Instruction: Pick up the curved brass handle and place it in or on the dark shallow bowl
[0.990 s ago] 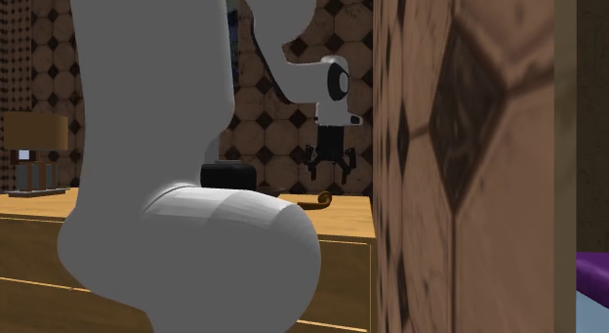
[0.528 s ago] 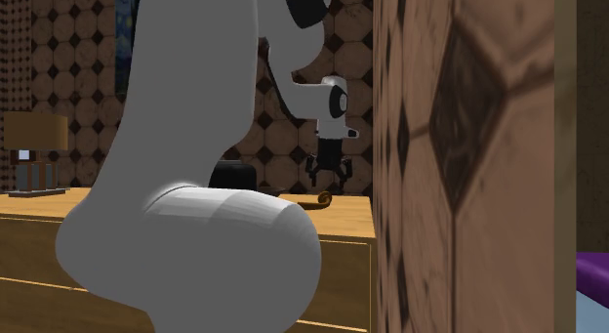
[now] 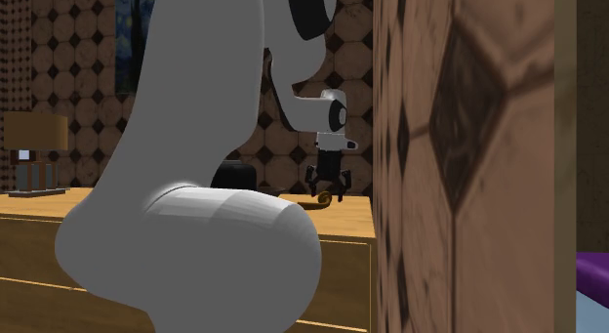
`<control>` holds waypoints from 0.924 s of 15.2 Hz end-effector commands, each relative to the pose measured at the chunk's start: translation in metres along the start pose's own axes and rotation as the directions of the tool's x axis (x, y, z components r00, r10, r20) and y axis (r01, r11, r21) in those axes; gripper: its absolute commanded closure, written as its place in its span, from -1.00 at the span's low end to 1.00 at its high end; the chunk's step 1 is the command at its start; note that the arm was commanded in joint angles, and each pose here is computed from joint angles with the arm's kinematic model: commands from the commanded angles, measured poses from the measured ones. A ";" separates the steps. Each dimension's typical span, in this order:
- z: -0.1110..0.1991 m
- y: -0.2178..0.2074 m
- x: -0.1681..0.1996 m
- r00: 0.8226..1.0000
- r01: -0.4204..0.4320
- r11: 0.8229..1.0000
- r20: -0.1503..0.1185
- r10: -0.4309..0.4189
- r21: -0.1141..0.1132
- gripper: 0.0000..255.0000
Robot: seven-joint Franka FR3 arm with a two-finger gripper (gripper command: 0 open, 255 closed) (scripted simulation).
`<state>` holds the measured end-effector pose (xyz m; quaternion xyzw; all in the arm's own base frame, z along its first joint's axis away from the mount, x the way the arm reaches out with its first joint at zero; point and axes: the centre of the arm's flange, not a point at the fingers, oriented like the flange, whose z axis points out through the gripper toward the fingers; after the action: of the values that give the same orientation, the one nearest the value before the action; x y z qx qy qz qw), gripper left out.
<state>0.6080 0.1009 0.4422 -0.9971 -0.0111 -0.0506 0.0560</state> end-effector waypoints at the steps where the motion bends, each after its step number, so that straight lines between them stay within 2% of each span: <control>1: 0.002 0.000 0.000 1.000 0.000 1.000 -0.001 0.000 0.000 -1.00; 6: 0.002 0.000 0.000 1.000 0.000 1.000 -0.001 0.000 0.000 -1.00; 7: 0.002 0.000 0.000 1.000 0.000 1.000 -0.001 0.000 0.000 1.00; 14: 0.002 0.000 0.000 1.000 0.000 1.000 -0.001 0.000 0.000 1.00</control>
<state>0.6082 0.1011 0.4407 -0.9971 -0.0112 -0.0511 0.0561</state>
